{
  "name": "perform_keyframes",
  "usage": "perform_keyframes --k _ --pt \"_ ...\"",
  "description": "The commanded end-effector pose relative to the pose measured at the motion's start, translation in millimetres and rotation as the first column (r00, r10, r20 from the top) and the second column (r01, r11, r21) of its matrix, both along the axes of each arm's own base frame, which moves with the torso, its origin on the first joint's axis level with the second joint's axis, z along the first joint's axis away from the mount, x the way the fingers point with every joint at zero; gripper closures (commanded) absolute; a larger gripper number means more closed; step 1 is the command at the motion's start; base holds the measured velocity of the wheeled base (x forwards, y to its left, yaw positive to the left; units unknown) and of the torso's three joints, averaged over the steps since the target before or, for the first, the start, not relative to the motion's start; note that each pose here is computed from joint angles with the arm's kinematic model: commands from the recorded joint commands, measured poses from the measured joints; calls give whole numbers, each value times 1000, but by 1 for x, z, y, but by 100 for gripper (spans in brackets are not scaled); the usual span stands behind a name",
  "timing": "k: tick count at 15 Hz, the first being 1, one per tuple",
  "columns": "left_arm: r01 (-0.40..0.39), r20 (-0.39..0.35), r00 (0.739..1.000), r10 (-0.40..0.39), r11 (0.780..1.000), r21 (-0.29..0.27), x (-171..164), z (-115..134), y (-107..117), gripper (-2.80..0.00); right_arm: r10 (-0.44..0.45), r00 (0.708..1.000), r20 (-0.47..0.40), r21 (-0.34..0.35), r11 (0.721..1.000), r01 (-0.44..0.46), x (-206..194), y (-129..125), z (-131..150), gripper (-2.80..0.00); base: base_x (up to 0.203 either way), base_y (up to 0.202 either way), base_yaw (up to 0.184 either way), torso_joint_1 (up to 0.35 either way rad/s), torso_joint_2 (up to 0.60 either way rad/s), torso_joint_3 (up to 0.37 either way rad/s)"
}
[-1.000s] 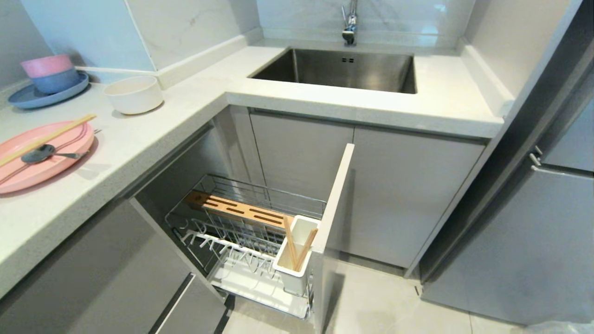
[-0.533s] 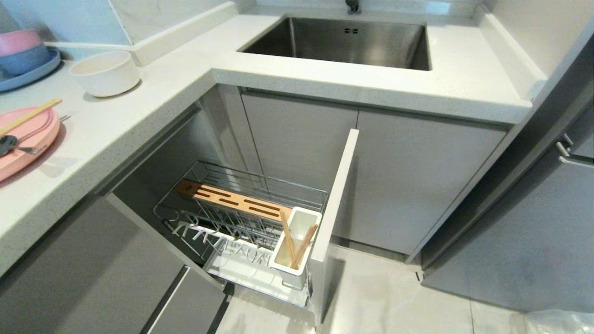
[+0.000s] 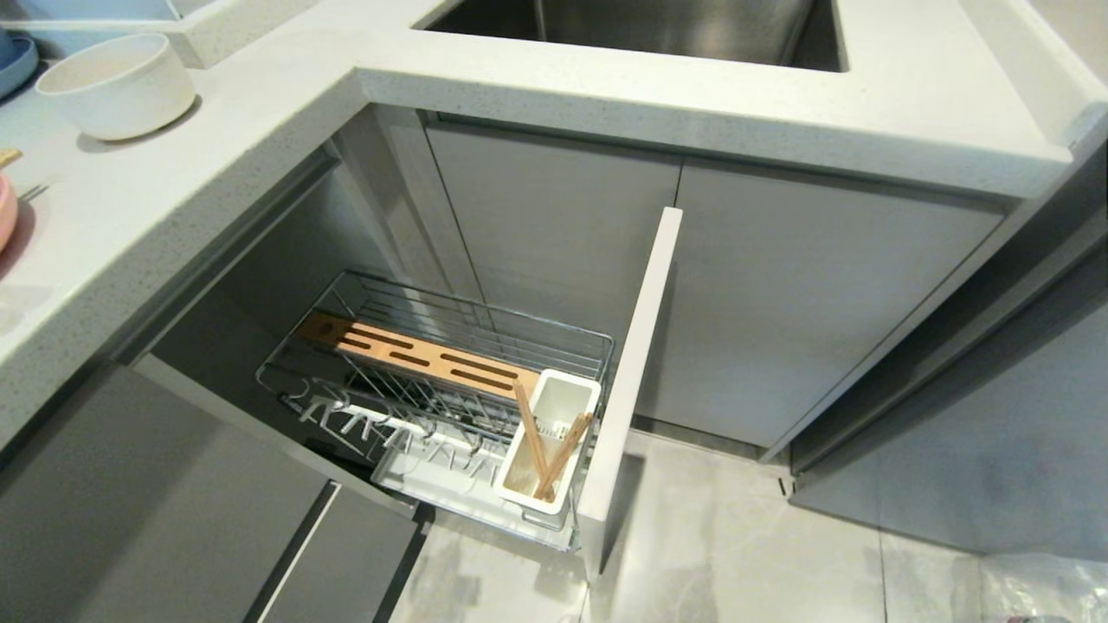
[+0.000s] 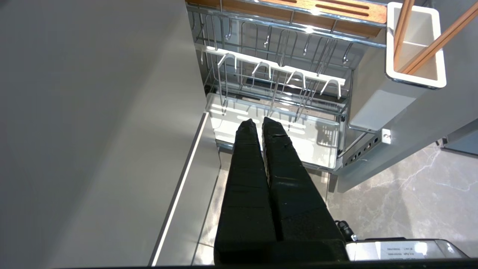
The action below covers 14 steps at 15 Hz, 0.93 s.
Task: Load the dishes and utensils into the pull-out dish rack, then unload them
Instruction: Pick up the bowl and place it in the cupboard
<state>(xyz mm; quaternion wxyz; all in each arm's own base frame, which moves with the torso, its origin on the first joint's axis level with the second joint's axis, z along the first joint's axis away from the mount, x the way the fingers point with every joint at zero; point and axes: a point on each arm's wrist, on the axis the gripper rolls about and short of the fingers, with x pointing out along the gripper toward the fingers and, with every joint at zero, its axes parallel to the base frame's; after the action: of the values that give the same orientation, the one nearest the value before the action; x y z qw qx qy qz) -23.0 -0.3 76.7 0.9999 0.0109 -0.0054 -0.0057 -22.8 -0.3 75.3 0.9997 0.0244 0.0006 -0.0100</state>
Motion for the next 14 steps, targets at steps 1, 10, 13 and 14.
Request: perform_keyframes --k 1,10,13,14 --pt "1 0 1000 -1 1000 -2 0 0 0 0 0 1000 -1 0 1000 0 0 0 0 0 0 0 0 2 7 -80" --pt "6 110 994 -7 1000 12 -4 18 0 0 0 1000 -1 0 1000 0 0 0 0 0 0 0 0 1 1 -8" --pt "9 342 939 -16 1000 21 -25 68 0 0 0 1000 -1 0 1000 0 0 0 0 0 0 0 0 0 0 0" --pt "16 393 919 -26 1000 27 -36 85 -1 0 0 1000 -1 0 1000 0 0 0 0 0 0 0 0 0 0 0"
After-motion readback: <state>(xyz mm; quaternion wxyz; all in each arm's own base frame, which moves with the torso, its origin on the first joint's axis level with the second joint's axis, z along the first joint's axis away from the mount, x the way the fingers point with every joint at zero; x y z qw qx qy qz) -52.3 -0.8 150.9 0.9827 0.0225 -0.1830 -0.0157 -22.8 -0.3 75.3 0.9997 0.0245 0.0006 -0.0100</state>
